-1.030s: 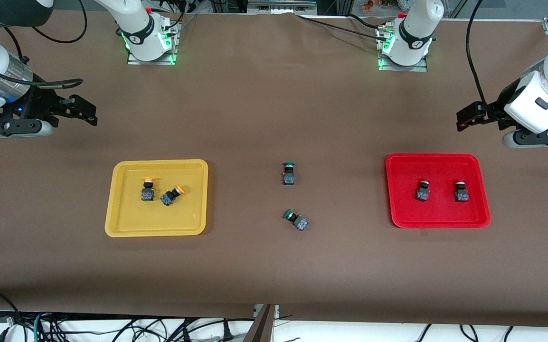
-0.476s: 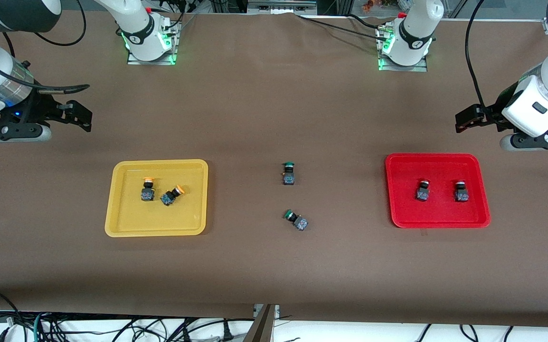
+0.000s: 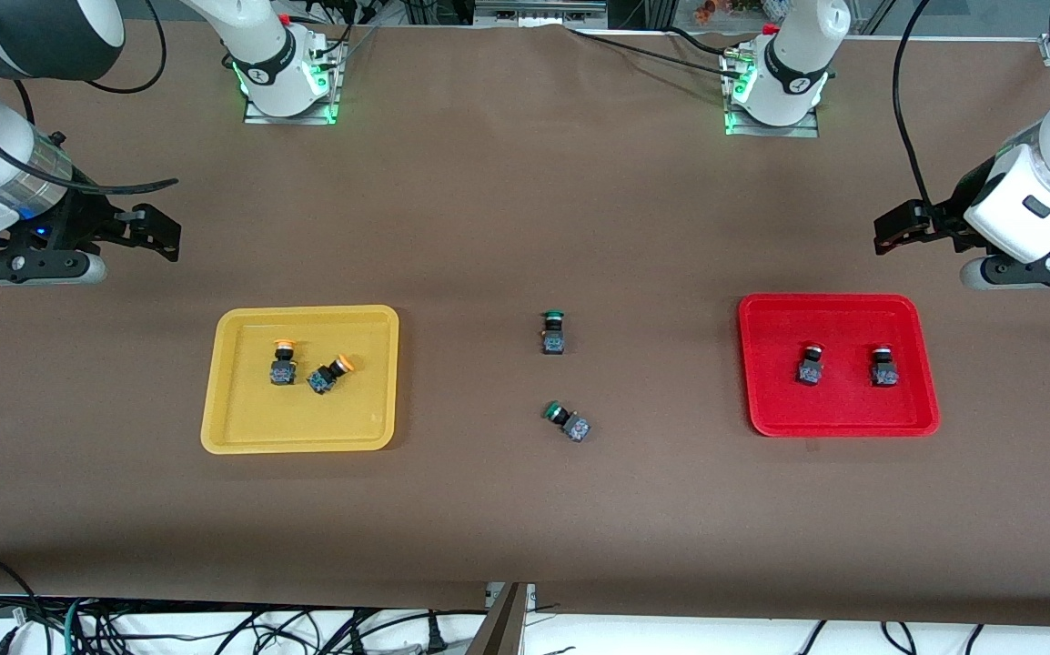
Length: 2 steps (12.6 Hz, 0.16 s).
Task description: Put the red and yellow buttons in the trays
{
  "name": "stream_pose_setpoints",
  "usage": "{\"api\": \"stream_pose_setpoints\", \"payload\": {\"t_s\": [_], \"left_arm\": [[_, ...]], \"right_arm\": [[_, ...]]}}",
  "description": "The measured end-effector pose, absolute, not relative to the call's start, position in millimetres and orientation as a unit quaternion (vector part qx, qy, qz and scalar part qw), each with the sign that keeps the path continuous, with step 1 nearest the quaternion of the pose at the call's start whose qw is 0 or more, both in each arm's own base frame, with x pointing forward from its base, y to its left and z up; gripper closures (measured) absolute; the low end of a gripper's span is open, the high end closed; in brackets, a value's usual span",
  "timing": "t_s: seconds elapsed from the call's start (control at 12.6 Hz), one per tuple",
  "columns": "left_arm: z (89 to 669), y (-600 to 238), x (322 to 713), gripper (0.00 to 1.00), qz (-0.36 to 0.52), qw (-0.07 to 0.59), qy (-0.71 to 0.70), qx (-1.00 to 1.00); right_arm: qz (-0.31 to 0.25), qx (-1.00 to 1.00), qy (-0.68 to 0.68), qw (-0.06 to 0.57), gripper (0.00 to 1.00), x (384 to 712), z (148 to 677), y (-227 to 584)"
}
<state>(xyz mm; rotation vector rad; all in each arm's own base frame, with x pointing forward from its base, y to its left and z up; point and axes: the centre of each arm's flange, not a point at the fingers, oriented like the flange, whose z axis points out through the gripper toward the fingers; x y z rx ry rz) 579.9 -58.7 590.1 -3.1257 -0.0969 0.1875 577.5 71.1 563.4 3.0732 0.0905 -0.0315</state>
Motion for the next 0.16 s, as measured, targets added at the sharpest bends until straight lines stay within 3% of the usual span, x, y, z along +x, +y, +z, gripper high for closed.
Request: {"api": "stream_pose_setpoints", "payload": {"t_s": [0.16], "left_arm": [[590.2,-58.7,579.9,0.00,0.060,0.004,-0.031,-0.998]], "right_arm": [[-0.010,0.999,0.029,0.032,0.00,577.5,563.4,71.5]]}}
